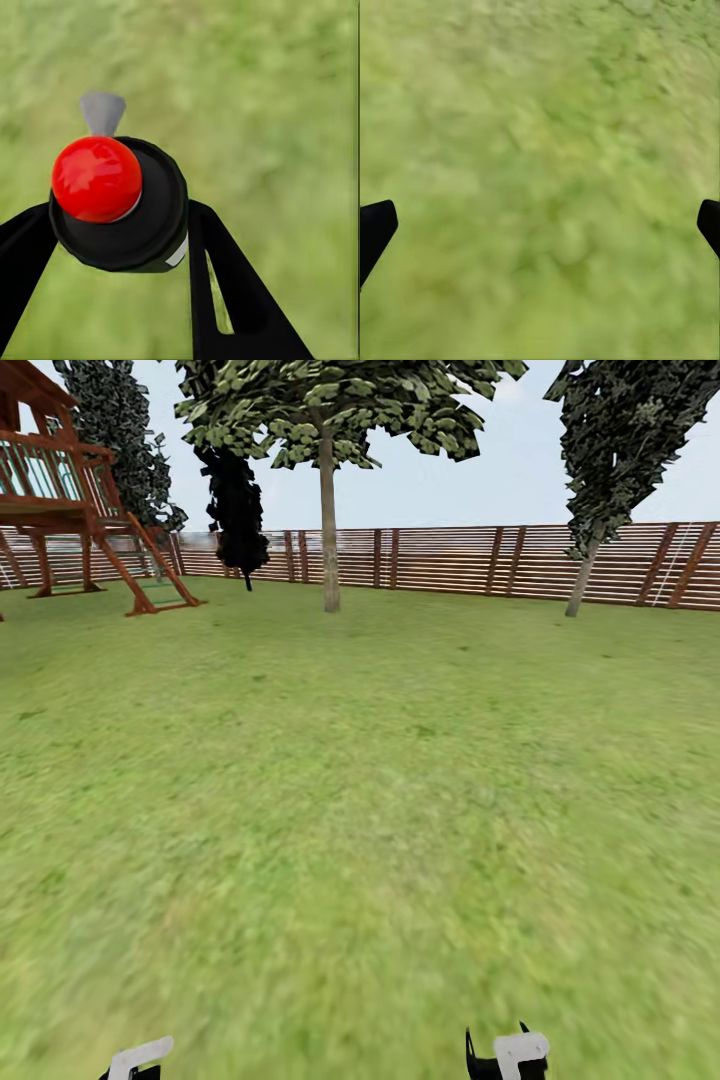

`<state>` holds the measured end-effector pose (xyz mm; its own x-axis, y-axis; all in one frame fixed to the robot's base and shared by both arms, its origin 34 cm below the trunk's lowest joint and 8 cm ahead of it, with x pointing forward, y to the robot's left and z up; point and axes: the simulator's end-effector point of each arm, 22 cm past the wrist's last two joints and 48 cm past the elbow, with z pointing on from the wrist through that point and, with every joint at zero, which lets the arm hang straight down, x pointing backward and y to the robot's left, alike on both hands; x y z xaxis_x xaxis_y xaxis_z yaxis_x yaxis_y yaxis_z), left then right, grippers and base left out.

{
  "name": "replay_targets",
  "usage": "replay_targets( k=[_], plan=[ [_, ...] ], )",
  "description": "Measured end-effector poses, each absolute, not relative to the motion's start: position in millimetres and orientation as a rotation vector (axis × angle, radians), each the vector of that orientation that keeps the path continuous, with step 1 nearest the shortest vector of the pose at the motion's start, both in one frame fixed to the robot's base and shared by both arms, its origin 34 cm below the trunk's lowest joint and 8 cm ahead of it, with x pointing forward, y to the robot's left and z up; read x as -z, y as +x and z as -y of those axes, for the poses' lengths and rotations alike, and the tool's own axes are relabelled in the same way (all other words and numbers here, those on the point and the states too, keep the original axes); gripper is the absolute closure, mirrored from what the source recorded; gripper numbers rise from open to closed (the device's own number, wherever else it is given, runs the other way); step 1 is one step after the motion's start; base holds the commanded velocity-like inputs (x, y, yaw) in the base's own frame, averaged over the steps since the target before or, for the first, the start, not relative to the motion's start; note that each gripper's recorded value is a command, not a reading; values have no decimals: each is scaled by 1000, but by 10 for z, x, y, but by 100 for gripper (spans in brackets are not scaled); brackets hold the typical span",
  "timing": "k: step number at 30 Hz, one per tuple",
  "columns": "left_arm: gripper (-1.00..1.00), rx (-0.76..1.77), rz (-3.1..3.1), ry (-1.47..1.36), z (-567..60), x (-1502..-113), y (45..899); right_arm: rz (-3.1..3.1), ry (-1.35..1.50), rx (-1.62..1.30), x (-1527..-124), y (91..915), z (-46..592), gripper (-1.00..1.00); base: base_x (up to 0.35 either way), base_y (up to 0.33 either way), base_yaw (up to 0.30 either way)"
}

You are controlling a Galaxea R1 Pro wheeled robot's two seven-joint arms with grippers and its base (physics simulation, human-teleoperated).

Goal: In the garden, pick up the pesticide atomizer on the floor and spray pesticide onto both trees until each tree trunk is fully covered.

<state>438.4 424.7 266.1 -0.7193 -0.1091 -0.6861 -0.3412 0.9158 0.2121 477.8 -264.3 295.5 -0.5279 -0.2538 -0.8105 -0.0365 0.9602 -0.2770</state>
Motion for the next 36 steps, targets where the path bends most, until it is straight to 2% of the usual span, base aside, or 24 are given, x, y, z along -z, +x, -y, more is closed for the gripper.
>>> replay_targets(
  k=[36],
  plan=[
    [100, -424, -2359, -319, -4247, -2661, 4384, -2116, -204, 277, -2955, 4778, 2643, -100, 339, 0, 0]
  ],
)
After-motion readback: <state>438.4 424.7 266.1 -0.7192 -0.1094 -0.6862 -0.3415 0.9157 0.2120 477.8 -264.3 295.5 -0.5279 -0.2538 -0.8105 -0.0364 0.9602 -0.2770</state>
